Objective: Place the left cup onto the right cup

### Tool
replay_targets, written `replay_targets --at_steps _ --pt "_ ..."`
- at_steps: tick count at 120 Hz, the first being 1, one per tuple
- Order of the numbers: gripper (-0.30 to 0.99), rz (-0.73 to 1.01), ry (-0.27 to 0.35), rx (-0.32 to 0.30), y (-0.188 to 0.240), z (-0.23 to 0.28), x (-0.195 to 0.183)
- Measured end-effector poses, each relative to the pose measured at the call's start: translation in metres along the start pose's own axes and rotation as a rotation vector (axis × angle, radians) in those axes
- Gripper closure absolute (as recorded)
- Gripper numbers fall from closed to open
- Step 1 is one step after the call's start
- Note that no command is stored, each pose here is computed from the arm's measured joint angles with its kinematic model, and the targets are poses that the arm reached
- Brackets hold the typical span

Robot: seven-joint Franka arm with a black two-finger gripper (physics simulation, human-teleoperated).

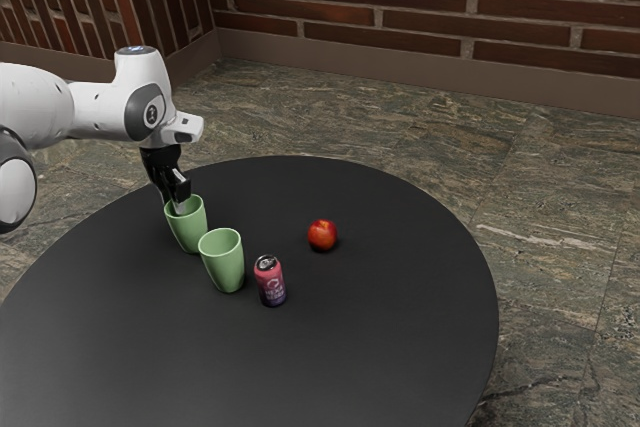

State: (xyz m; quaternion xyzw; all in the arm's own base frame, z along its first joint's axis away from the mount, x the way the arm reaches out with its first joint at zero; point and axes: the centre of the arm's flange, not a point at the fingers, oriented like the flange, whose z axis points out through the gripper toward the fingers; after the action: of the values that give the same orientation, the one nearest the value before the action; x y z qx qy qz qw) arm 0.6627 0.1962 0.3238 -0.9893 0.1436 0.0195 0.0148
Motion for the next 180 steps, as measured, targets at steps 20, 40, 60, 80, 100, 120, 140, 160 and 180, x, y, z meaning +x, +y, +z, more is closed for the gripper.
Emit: replay_targets --at_steps 20,40,60,80,100,120,140,160,180 --pt "0.53 0.0 -0.001 -0.001 0.0 0.001 0.0" --pt "0.57 0.0 -0.002 0.0 0.0 0.001 0.0" --pt "0.62 -0.001 -0.004 -0.001 -0.001 0.003 0.0" --pt "0.66 -0.001 -0.005 -0.002 -0.001 0.004 0.0" --pt "0.72 0.0 -0.005 -0.002 0.0 0.004 0.0" --pt "0.75 0.001 -0.005 0.0 0.0 0.003 0.0" --pt "0.77 0.005 -0.003 0.005 0.001 0.001 0.002" --pt "0.78 0.009 0.014 0.018 0.004 -0.013 0.002" --pt "0.78 0.014 0.034 0.033 0.007 -0.032 0.003"
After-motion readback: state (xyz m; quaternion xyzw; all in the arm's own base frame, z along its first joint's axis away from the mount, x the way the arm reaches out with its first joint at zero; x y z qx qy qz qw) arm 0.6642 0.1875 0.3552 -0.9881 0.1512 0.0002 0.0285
